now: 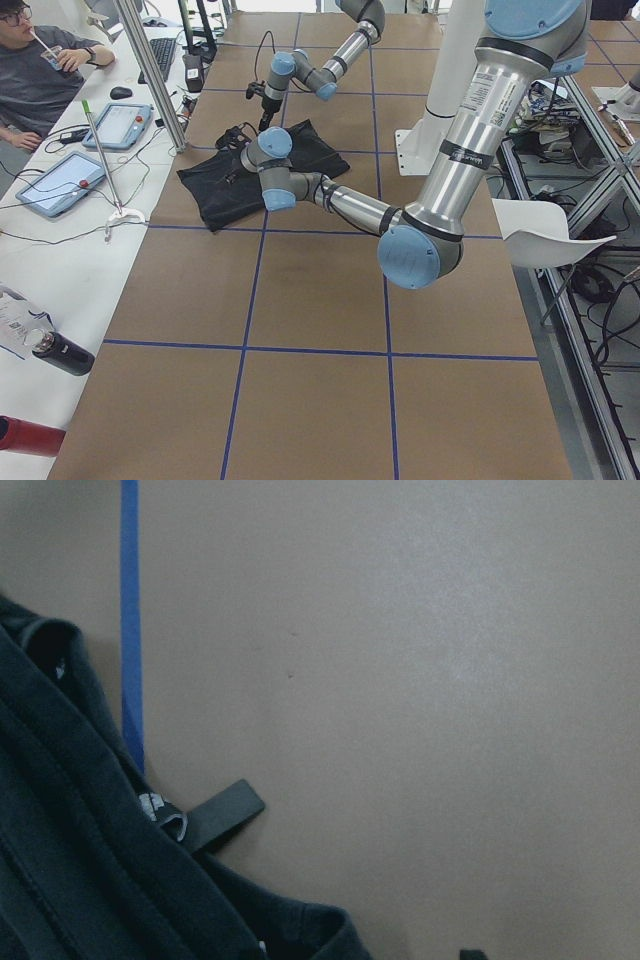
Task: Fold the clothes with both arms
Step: 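Move the right gripper down onto the shirt's side edge and grasp it, then pull the shirt edge toward the robot with the right gripper while the left gripper releases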
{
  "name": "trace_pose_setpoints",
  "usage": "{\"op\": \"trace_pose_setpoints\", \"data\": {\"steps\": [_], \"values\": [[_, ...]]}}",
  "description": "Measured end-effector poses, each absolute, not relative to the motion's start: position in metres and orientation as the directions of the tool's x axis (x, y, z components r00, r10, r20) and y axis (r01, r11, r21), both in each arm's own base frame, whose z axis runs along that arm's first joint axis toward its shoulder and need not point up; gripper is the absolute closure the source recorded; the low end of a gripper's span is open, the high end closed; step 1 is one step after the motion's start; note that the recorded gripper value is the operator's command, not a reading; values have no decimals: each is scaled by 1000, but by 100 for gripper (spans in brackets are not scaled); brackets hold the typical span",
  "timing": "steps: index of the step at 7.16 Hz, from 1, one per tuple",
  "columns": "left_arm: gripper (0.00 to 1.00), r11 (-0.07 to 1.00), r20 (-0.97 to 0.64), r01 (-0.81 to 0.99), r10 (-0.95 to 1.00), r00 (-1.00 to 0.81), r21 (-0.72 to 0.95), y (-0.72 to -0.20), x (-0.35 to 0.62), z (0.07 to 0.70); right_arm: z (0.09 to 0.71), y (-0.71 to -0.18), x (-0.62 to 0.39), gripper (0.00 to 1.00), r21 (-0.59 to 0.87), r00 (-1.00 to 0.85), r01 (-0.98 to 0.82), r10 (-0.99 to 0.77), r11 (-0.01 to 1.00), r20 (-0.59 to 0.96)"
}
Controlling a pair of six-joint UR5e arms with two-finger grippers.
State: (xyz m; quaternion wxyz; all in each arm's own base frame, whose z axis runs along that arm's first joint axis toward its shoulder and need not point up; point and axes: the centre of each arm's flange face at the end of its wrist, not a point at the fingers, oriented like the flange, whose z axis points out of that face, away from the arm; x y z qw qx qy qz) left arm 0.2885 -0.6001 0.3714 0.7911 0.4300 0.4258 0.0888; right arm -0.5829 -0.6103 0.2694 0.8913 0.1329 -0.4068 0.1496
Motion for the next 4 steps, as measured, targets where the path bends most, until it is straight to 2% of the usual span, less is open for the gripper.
{"op": "trace_pose_setpoints", "data": {"steps": [1, 3, 4], "values": [[0, 615, -597, 226, 506, 622, 756, -600, 288, 372, 269, -605, -589, 45, 120, 628, -370, 153, 921, 763], [0, 615, -598, 226, 506, 622, 755, -600, 288, 372, 270, -596, -599, 95, 131, 635, -365, 144, 922, 759], [0, 616, -598, 225, 505, 622, 755, -599, 288, 373, 269, -594, -601, 100, 133, 636, -364, 141, 922, 759]]}}
